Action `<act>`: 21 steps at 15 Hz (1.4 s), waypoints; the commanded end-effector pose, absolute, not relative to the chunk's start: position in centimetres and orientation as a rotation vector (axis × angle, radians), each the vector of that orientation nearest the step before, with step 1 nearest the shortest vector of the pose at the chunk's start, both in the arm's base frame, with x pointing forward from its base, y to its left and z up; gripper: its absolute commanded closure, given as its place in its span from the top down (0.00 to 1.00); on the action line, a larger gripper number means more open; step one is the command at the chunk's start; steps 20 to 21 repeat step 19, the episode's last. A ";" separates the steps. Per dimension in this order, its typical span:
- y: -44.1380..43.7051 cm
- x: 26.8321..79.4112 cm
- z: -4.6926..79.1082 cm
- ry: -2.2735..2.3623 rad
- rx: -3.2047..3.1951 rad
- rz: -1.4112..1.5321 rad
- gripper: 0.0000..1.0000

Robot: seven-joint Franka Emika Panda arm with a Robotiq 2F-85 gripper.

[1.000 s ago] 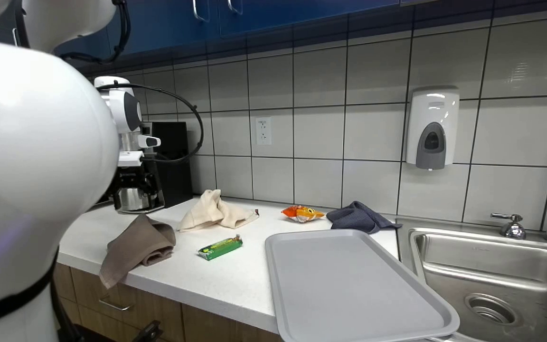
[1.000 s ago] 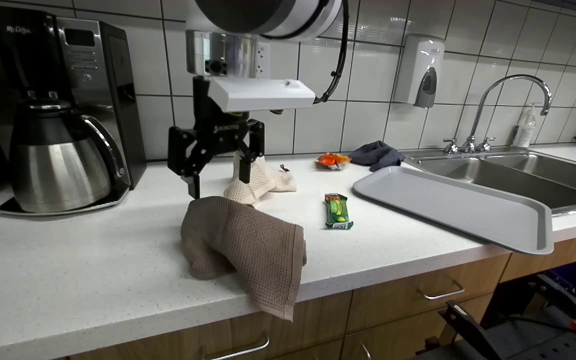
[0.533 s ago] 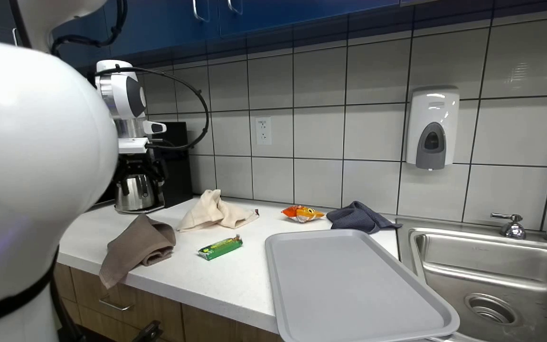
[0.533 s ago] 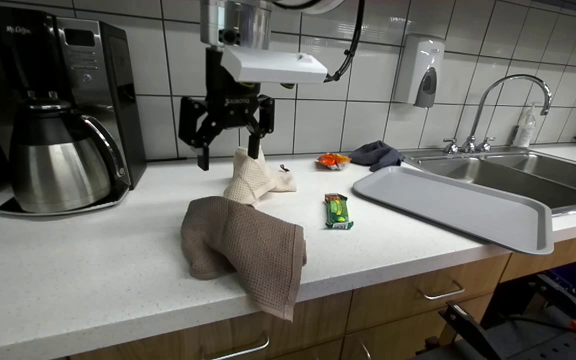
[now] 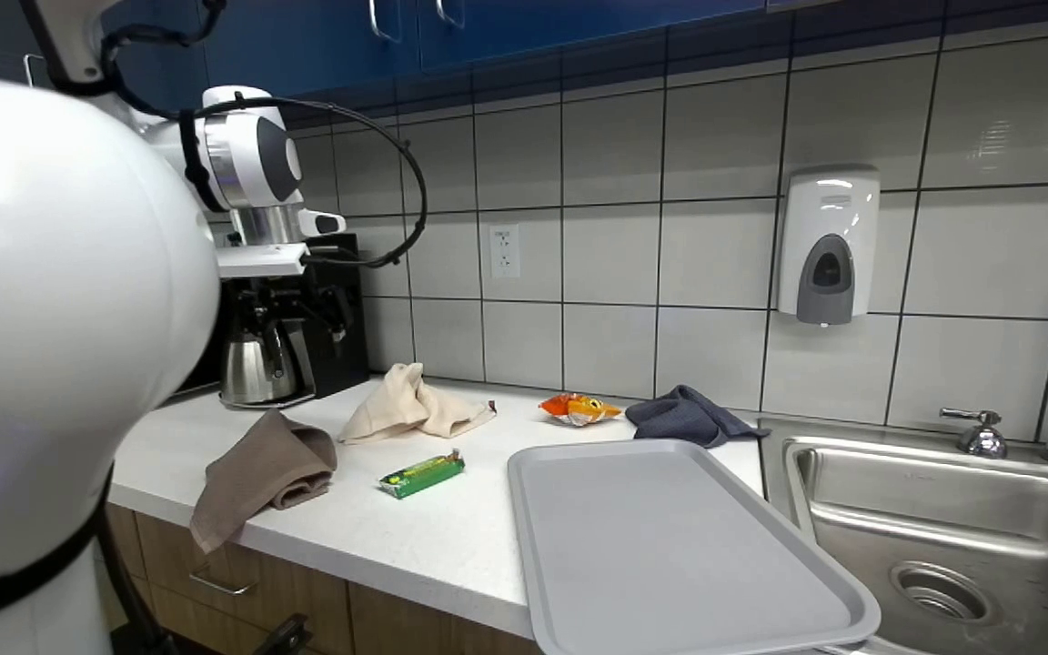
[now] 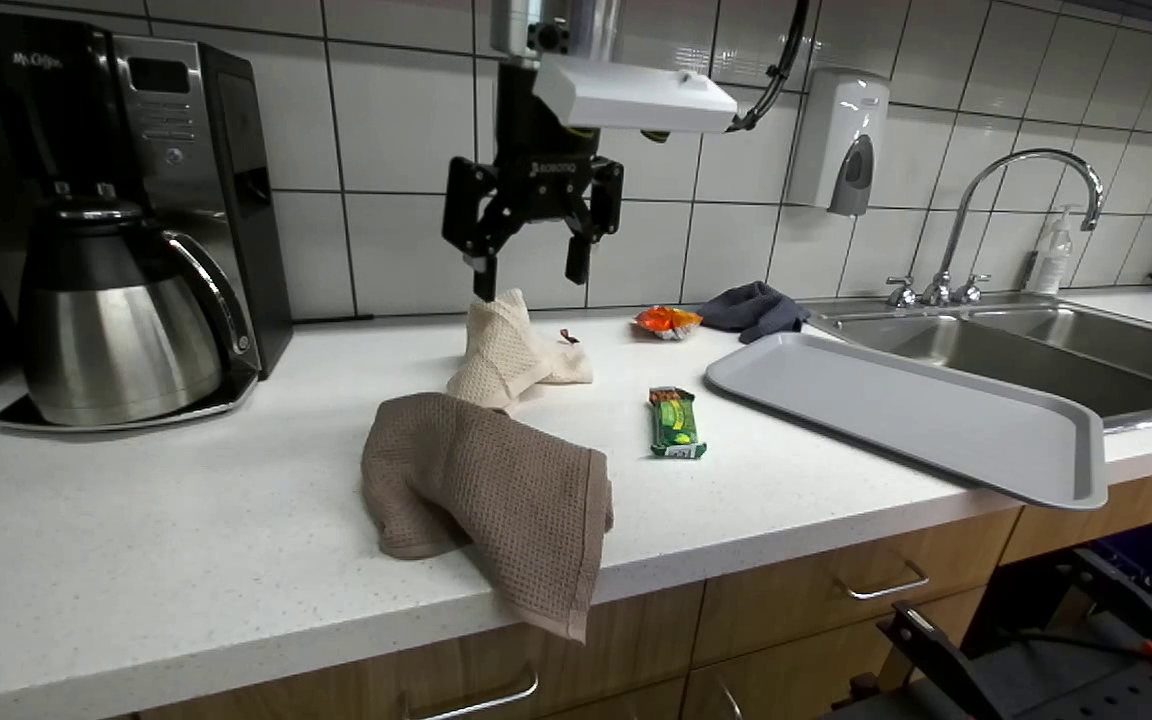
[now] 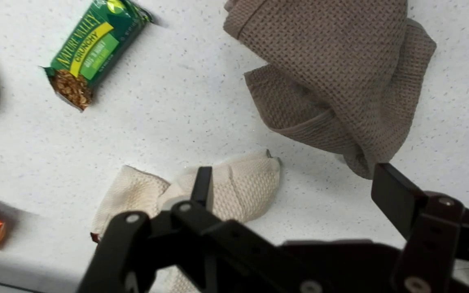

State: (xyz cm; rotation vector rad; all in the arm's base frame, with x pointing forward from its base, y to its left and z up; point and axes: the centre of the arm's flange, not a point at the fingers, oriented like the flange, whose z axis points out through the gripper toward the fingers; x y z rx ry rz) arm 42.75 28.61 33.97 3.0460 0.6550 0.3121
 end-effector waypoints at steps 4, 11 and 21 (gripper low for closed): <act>22.5 40.9 35.6 0.433 3.050 0.351 1.00; 17.8 39.3 35.9 0.238 3.044 0.350 1.00; 16.2 39.7 35.8 0.179 3.040 0.357 1.00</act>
